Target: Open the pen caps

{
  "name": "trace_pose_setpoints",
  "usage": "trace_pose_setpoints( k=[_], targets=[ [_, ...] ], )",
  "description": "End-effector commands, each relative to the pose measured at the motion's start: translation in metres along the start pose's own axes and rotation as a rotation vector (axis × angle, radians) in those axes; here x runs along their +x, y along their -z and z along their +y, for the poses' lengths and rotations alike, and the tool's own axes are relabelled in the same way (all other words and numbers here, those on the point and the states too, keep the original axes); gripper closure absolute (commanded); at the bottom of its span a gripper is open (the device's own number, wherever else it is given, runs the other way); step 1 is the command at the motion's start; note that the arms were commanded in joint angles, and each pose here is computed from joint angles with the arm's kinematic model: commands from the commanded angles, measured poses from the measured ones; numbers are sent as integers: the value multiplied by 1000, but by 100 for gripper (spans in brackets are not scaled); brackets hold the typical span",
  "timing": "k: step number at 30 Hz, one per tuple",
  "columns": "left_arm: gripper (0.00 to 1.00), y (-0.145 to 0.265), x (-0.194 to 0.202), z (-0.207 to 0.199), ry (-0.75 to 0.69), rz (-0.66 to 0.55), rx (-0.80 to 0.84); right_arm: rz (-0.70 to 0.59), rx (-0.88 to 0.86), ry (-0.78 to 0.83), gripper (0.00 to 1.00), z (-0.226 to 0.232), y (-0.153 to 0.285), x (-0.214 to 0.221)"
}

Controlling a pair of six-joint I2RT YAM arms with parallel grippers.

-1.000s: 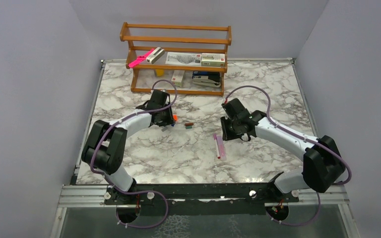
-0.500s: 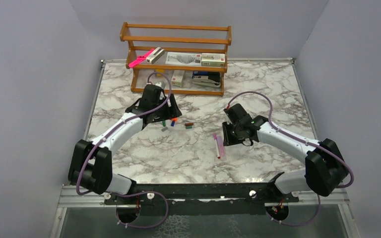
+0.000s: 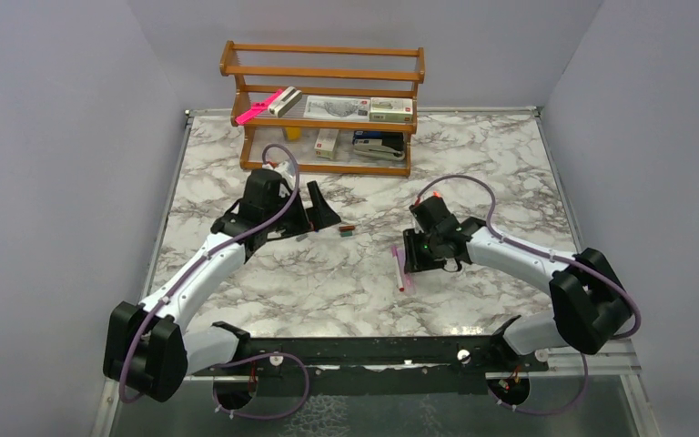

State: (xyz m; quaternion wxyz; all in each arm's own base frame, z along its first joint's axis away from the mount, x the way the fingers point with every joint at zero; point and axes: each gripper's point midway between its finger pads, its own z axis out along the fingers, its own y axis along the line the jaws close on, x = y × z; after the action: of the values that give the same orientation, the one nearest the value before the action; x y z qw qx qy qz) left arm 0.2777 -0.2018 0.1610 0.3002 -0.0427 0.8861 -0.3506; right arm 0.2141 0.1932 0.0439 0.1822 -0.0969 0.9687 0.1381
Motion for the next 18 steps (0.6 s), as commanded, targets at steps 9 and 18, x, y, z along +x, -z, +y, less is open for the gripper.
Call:
trace_pose_setpoints(
  k=[9,18],
  targets=[
    [1,12,18,-18,40,15,132,54,-41,-38,60,6,-29,15],
    [1,9,23,-25,32,59,177,71,-14,-59,88,-2,-32,28]
  ],
)
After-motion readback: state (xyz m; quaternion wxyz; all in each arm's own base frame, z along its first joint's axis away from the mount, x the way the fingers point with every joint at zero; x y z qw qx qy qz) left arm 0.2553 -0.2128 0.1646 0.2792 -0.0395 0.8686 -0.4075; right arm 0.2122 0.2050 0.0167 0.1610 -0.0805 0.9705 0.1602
